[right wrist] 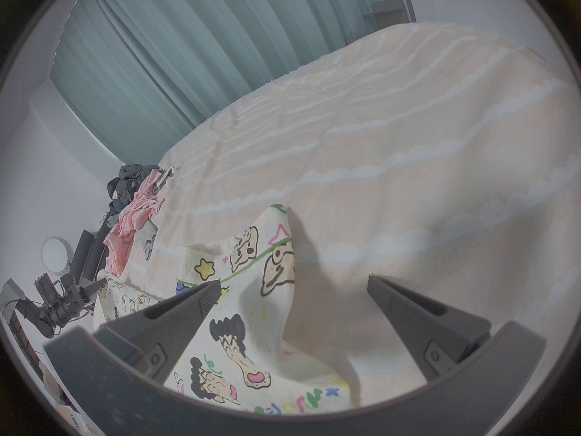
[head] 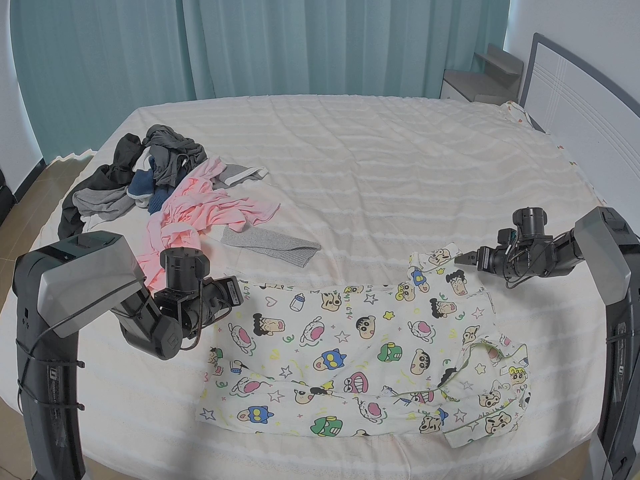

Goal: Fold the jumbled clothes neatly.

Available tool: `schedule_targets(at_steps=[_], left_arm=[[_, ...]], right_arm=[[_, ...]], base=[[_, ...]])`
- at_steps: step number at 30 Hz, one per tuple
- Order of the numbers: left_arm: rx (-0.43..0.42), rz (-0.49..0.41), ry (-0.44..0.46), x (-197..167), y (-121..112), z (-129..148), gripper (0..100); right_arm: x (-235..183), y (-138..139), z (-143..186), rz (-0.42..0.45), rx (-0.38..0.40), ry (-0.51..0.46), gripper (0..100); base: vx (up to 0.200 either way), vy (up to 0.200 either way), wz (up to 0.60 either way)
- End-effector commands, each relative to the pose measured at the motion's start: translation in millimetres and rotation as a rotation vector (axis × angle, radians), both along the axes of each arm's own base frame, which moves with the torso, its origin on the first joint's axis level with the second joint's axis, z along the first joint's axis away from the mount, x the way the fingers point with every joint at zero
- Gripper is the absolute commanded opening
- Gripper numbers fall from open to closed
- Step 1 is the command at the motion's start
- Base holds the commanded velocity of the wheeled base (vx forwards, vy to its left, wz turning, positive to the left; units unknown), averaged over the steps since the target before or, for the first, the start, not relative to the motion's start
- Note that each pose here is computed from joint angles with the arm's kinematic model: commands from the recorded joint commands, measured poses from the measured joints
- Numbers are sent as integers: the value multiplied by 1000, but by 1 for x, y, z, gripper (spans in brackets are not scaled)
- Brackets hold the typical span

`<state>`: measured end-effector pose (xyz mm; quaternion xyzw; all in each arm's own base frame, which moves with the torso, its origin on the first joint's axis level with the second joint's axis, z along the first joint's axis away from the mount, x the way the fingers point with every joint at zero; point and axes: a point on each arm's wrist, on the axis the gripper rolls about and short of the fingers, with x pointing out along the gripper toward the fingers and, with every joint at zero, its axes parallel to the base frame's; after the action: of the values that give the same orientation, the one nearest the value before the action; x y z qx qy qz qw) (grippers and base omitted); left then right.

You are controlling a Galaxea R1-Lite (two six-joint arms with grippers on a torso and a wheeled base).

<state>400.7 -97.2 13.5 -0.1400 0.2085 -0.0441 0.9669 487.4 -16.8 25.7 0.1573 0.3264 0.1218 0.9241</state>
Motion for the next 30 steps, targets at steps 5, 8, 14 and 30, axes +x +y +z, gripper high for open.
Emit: schedule_targets(at_steps=[5,8,14,30], left_arm=[[2,0,13,-4,1,-3,0],[-5,2,-10,-5,1,-2,0],[-6,1,-11,-7,2,-3,0],[-1,0,-15,-7,2,-2,0]], right_arm=[[14,17,-7,35,6,22,100],[17,27,-5,51,16,24,100],[18,44,-15,79,25,51,100],[19,32,8,29,67,21,0]], base=[[0,0,0],[0,0,0],[0,0,0],[0,0,0]])
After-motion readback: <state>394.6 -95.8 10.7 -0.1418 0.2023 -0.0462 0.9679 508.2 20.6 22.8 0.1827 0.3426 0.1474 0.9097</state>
